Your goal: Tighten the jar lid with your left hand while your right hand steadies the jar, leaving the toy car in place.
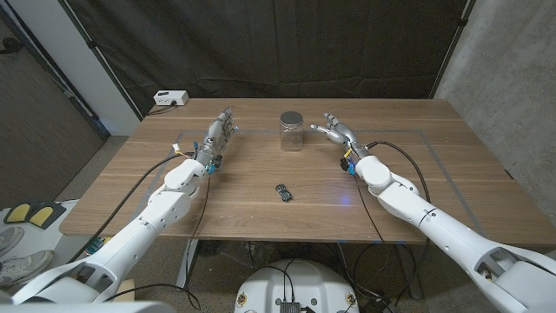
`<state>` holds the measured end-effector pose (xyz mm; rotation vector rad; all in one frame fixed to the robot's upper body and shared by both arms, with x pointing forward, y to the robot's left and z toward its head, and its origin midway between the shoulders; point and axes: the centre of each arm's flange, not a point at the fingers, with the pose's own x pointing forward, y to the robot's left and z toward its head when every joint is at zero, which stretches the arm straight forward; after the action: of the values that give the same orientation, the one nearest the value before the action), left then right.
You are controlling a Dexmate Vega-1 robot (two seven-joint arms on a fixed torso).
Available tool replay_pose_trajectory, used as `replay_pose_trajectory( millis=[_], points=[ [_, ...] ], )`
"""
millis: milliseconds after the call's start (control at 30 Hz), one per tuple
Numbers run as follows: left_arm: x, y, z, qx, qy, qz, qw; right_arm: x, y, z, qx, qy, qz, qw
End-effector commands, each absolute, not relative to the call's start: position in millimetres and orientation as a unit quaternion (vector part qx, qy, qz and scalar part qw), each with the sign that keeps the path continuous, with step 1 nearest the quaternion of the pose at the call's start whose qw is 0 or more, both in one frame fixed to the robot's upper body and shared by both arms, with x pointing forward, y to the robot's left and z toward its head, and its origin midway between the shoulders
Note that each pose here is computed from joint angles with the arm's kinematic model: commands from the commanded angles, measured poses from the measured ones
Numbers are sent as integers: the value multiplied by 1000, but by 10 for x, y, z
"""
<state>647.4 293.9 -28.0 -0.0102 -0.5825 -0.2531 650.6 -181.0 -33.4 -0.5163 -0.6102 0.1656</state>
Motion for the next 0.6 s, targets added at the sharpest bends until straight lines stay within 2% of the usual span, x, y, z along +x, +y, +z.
replay_pose_trajectory(
  millis=[33, 600],
  points=[
    [6474, 2963, -256, -2, -289, -130, 948, 6575, -1514, -393, -276, -291, 85, 912],
    [6458, 2974, -202, 2, -292, -139, 946, 6785, -1219, -381, -297, -282, 127, 903]
  ],
)
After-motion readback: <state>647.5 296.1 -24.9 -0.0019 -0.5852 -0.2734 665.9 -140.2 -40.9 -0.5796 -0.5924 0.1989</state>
